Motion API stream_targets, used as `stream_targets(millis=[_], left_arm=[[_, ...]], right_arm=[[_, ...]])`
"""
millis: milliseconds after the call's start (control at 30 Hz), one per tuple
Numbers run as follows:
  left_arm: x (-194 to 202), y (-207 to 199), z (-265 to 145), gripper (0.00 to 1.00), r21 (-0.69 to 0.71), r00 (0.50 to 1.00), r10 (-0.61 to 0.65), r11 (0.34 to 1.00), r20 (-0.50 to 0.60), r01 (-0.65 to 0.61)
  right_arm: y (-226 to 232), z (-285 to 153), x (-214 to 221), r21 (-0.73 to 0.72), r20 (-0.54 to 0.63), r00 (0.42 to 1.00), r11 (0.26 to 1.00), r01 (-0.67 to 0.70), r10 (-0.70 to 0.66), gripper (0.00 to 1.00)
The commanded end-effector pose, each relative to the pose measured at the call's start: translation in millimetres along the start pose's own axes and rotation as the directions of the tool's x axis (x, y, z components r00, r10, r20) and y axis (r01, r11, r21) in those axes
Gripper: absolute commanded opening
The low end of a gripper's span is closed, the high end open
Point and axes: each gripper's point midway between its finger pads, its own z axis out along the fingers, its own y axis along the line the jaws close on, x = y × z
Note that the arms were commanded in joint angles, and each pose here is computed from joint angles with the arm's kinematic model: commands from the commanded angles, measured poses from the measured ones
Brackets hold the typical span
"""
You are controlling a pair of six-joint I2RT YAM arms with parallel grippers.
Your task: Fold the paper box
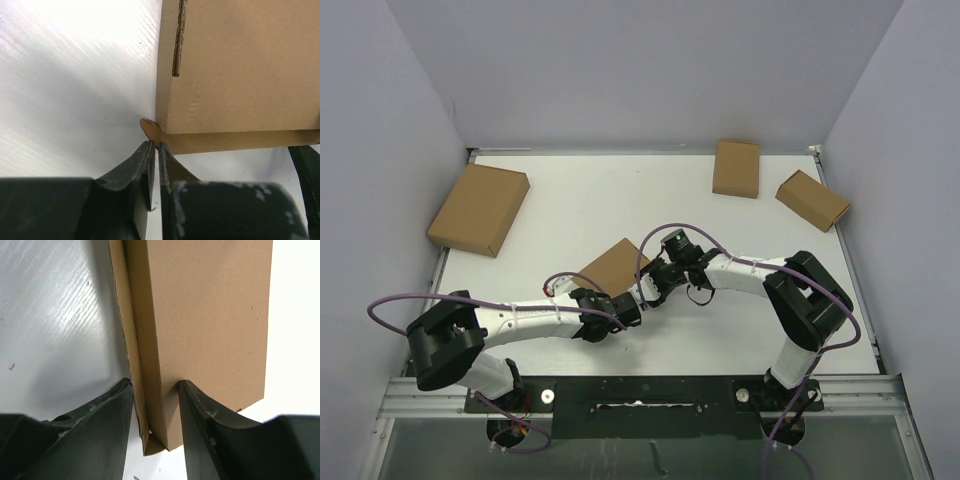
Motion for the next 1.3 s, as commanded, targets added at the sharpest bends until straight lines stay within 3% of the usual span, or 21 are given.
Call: stream_targets(millis=[0,1267], left_arm=[[-2,1,1,0.05,-0.007,1.000,0.012,1.000,0.022,-0.011],[19,-23,4,0.01,0.075,0.992,0.095,0.993,-0.083,-0.088]], right_arm=[[33,10,0,-0.113,0.003,0.997,0.991,-0.070,0.071,0.40],[36,12,-1,-0.122,0.006,0.998,0.990,-0.067,0.069,0.41]])
